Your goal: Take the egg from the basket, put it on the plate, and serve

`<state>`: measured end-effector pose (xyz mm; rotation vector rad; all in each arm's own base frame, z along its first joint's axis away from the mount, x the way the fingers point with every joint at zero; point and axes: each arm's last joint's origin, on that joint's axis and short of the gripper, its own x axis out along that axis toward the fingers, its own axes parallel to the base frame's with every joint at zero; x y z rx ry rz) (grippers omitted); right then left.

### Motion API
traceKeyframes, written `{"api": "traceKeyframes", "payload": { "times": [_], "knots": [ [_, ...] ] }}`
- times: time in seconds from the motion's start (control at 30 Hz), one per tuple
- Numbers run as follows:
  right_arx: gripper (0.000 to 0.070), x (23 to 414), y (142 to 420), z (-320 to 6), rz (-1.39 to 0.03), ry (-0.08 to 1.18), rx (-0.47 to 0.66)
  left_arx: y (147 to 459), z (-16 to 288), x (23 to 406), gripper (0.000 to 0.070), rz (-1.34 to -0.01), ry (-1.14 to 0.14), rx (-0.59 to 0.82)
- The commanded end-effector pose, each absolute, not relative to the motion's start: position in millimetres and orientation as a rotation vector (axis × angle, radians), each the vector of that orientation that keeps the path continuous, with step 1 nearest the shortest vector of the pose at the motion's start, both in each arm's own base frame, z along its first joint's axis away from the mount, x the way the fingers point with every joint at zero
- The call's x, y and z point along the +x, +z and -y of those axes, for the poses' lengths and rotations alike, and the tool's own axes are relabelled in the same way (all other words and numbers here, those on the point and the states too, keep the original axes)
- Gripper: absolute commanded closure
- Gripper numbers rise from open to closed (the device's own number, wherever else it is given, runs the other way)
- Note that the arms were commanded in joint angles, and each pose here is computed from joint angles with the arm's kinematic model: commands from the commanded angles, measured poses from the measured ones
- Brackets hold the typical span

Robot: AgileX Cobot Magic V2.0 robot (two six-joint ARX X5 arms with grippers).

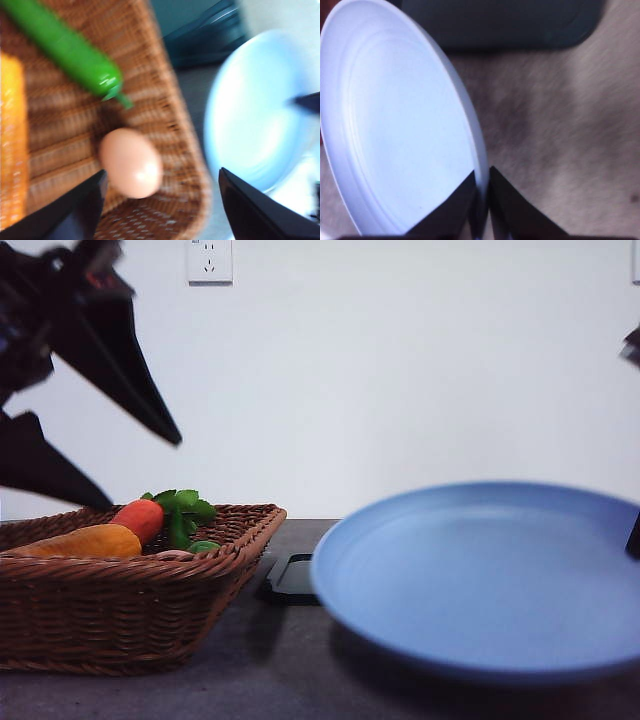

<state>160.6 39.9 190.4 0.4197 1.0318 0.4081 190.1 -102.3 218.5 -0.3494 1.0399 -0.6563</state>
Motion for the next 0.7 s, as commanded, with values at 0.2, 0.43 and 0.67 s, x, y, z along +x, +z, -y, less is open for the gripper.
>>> {"api": "traceKeyframes", "payload": {
  "times": [0.2, 0.43, 0.67],
  "knots": [
    [0.07, 155, 210, -33, -0.897, 0.356, 0.416, 200, 119, 204, 0.024, -1.141, -0.635, -0.319],
    [0.07, 153, 212, -33, -0.878, 0.356, 0.413, 183, 129, 212, 0.0241, -1.182, -0.641, -0.302],
    [0.07, 153, 212, -33, -0.878, 0.356, 0.413, 173, 133, 217, 0.0267, -1.199, -0.639, -0.298]
  ]
}}
